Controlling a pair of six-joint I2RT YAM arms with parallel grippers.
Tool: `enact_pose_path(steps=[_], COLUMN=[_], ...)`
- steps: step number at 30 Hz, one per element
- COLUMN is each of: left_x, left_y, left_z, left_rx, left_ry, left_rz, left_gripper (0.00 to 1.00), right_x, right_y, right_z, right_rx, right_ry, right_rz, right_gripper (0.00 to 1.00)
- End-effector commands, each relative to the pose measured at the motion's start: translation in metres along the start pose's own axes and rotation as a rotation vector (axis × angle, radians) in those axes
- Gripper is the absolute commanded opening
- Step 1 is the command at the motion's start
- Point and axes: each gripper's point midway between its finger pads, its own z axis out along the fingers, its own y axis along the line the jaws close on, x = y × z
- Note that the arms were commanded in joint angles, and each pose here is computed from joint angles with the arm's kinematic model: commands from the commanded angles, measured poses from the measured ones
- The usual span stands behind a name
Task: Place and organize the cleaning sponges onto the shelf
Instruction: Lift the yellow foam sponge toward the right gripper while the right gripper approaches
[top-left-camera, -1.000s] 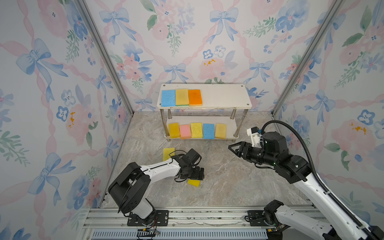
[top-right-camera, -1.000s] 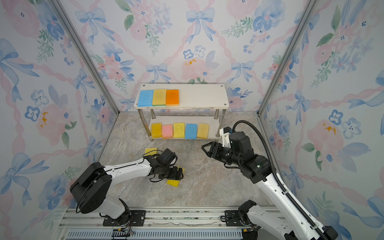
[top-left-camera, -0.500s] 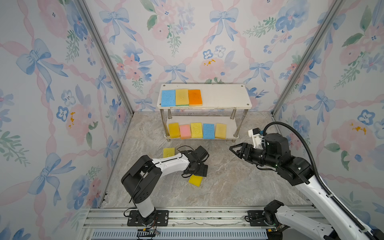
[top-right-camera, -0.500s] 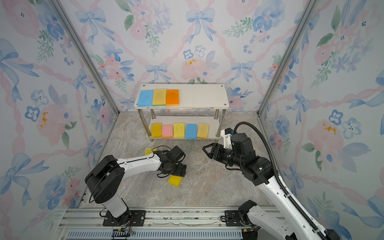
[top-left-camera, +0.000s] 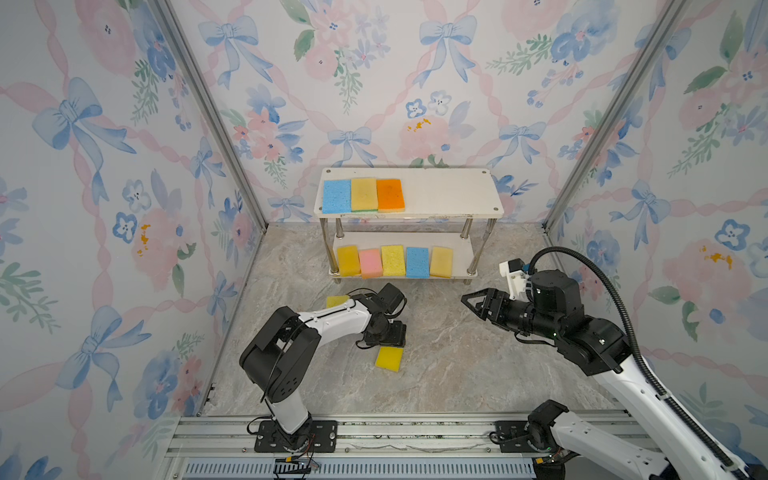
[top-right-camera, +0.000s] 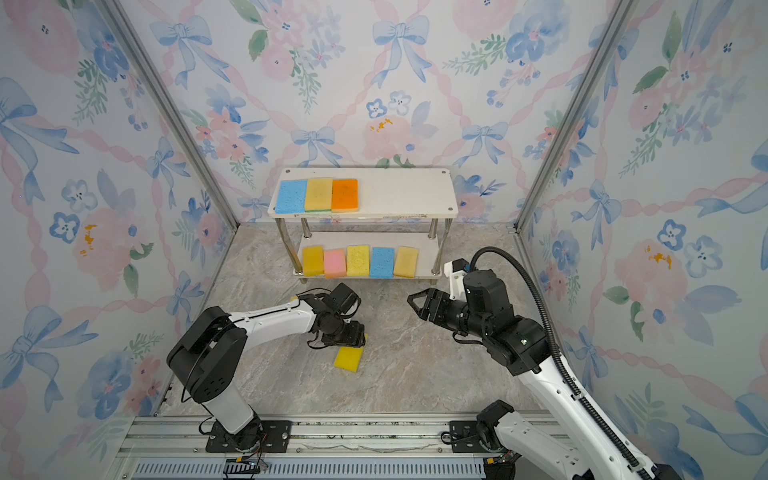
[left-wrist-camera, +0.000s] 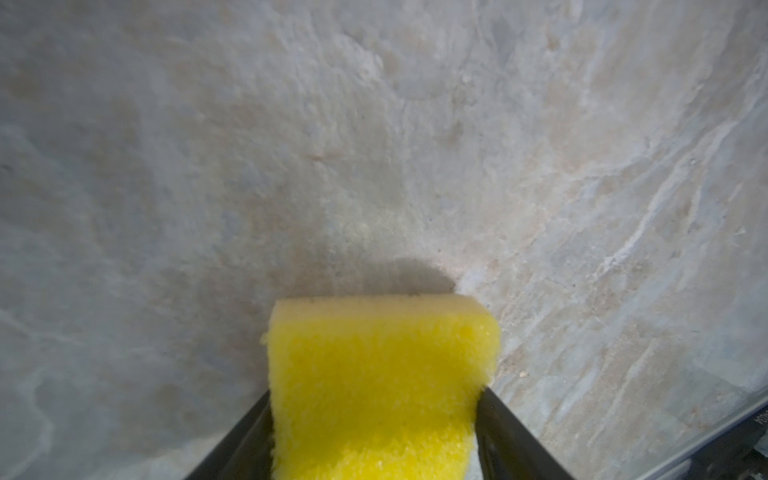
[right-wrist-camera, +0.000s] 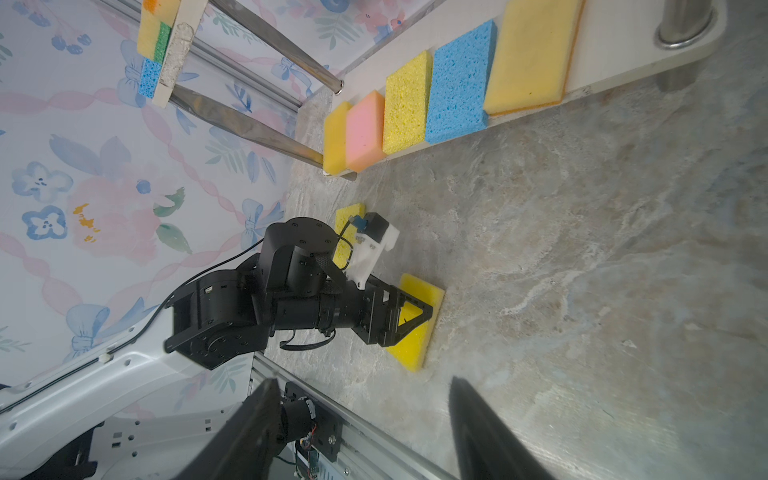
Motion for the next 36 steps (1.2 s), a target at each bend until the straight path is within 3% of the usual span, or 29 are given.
enact_pose_path(steps=[1,11,14,18,22,25,36], left_x=[0.024,0.018,0.014,0.015,0.016,0.021,0.019], left_y=[0.012,0.011,0.005,0.005,0.013,0.020,0.015], left_z=[0.008,-0.003,-0.008,-0.010,-0.011,-0.007,0.007], left_rx=[0.003,0.081,0.121,0.128,0.147,0.156,0.217], left_ry=[0.093,0.083,0.074,0.070,0.066,0.075,0.070], left_rz=[-0.012,-0.065,-0.083,-0.086,-0.106,-0.119,-0.141], left_gripper=[0.66,0.55,0.86,0.92,0.83,0.68,0.42], right_x=[0.005,0.013,0.021,0.025,0.031,0.033,0.035], right_y=[-0.005,-0.009,-0.009,-0.007,-0.004,-0.003,-0.001], right_z=[0.005,0.013,0.021,0.029,0.037,0.040,0.043], right_rx=[0.022,0.035,0.037,0.039,0.040,0.045,0.064], right_ry=[0.019,0.063,0.089,0.108,0.140,0.150,0.165], right_rz=[0.002,0.023,0.021,0.012,0.002,-0.007,-0.024], right_gripper=[0.67,0.68,0.68,0.68,0.68,0.68,0.68])
